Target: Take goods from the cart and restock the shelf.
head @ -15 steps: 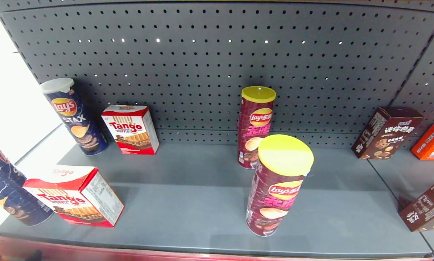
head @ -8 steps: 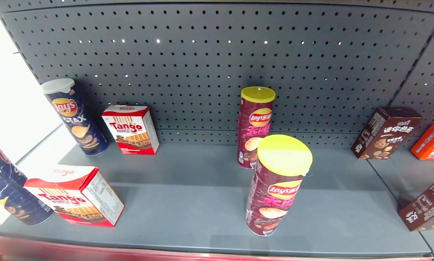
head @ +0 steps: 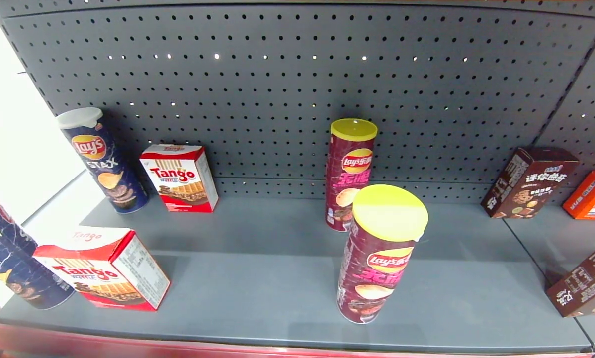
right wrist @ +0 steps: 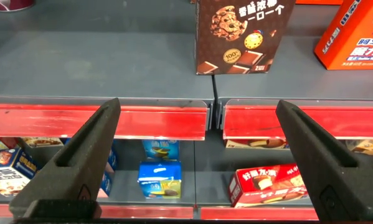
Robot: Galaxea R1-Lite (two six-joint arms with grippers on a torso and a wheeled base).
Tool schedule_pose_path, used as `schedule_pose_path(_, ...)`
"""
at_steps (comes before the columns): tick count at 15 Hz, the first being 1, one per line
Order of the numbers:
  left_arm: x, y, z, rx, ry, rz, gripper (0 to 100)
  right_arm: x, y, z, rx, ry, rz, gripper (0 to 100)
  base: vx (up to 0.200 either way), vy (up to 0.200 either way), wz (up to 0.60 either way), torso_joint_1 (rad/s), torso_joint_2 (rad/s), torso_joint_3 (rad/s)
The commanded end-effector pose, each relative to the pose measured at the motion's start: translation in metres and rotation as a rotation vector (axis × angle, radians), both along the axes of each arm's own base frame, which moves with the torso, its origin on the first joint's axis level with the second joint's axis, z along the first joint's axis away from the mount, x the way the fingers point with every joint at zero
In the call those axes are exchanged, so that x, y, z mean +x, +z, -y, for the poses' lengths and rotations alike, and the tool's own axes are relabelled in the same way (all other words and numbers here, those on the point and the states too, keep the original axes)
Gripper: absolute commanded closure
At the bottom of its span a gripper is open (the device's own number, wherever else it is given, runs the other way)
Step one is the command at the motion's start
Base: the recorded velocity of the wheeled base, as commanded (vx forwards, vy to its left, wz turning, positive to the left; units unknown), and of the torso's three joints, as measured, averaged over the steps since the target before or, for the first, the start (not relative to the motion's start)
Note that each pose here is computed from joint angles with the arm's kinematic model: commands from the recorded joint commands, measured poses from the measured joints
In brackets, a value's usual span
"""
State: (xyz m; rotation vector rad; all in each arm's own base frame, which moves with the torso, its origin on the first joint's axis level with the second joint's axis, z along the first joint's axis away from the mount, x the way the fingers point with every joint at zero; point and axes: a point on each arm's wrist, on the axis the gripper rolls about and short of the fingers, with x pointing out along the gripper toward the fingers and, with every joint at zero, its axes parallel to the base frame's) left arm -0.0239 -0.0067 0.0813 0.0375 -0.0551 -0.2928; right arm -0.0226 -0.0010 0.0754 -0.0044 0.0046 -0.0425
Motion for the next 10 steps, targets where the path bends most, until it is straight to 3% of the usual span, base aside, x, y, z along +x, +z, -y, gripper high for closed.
schedule_pose_path(1, 0.0005, 0.0, -0.0012, -0.007, 0.059, -0.006, 0, 0.0001, 0.0, 0.0, 0.0, 0.001, -0.002, 0, 0.0, 0.0, 0.0, 0.0, 0.0, 0.0)
schedule_pose_path(3, 0.0014, -0.0029, -0.0069, -0.009, 0.309, -0.027, 0, 0.0, 0.0, 0.0, 0.0, 0.0, 0.0, 0, 0.0, 0.0, 0.0, 0.0, 0.0, 0.0)
schedule_pose_path(4, 0.0013, -0.0052, -0.0085, -0.018, 0.382, -0.051, 0, 0.0, 0.0004, 0.0, 0.0, 0.0, 0.0, 0, 0.0, 0.0, 0.0, 0.0, 0.0, 0.0)
schedule_pose_path(5, 0.0011, -0.0056, -0.0082, -0.036, 0.364, -0.063, 0, 0.0001, 0.0, 0.0, 0.0, 0.0, -0.002, 0, 0.0, 0.0, 0.0, 0.0, 0.0, 0.0)
schedule_pose_path(7, 0.0011, -0.0054, -0.0067, -0.035, 0.295, -0.064, 0, 0.0001, 0.0, 0.0, 0.0, 0.0, -0.002, 0, 0.0, 0.0, 0.0, 0.0, 0.0, 0.0)
schedule_pose_path(10, 0.0013, -0.0056, -0.007, -0.043, 0.31, -0.062, 0, 0.0, 0.0004, 0.0, 0.0, 0.001, 0.0, 0, 0.0, 0.0, 0.0, 0.0, 0.0, 0.0)
